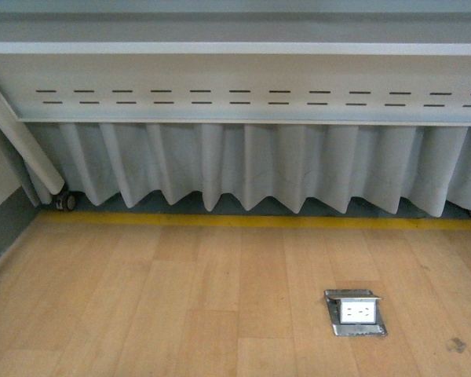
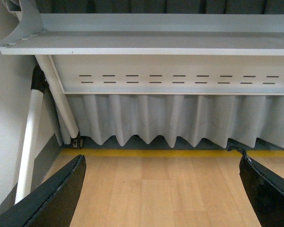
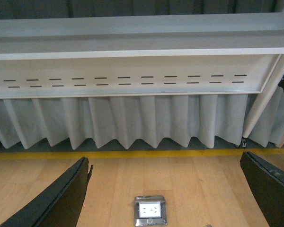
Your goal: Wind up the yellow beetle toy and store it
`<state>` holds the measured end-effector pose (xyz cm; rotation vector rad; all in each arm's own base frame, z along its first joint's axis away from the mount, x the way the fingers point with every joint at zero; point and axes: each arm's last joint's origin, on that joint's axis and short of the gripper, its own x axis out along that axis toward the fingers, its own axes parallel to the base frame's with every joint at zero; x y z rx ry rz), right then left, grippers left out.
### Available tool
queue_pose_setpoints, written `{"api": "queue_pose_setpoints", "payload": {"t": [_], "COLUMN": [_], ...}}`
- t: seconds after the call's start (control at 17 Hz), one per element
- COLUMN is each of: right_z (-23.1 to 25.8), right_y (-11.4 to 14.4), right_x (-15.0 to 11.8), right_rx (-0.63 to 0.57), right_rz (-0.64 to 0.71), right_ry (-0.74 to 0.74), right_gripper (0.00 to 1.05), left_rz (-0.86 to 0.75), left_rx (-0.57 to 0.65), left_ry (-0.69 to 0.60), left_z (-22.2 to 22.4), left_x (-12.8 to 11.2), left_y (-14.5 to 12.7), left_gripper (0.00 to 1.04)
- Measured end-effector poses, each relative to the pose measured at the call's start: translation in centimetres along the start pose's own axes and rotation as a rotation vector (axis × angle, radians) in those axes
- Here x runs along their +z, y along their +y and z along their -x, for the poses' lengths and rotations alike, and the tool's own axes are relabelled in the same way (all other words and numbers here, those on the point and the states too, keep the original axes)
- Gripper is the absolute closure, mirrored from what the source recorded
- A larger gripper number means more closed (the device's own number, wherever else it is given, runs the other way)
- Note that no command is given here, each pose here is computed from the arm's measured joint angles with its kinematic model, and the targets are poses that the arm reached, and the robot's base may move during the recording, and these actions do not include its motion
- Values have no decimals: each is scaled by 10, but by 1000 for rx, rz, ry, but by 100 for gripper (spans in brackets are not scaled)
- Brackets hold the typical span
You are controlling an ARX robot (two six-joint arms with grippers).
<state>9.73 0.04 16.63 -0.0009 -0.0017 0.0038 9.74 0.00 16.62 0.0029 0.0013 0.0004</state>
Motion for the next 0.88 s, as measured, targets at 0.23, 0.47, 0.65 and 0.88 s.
{"api": "queue_pose_setpoints", "payload": {"t": [0.23,0.47,0.65,0.88], "right_z": [0,0,0,0], "right_y": [0,0,0,0], "right_x": [0,0,0,0], "right_rx": [0,0,0,0], "right_rz": [0,0,0,0], "right_ry": [0,-1,-1,-1], "right_gripper": [6,6,6,6], "left_rz": [0,0,0,0], "left_rx": [0,0,0,0], "left_ry": [-1,-2,-2,-2], "left_z": [0,0,0,0], "left_x": [0,0,0,0], "left_y": [0,0,0,0], "left_gripper": [7,7,7,7]}}
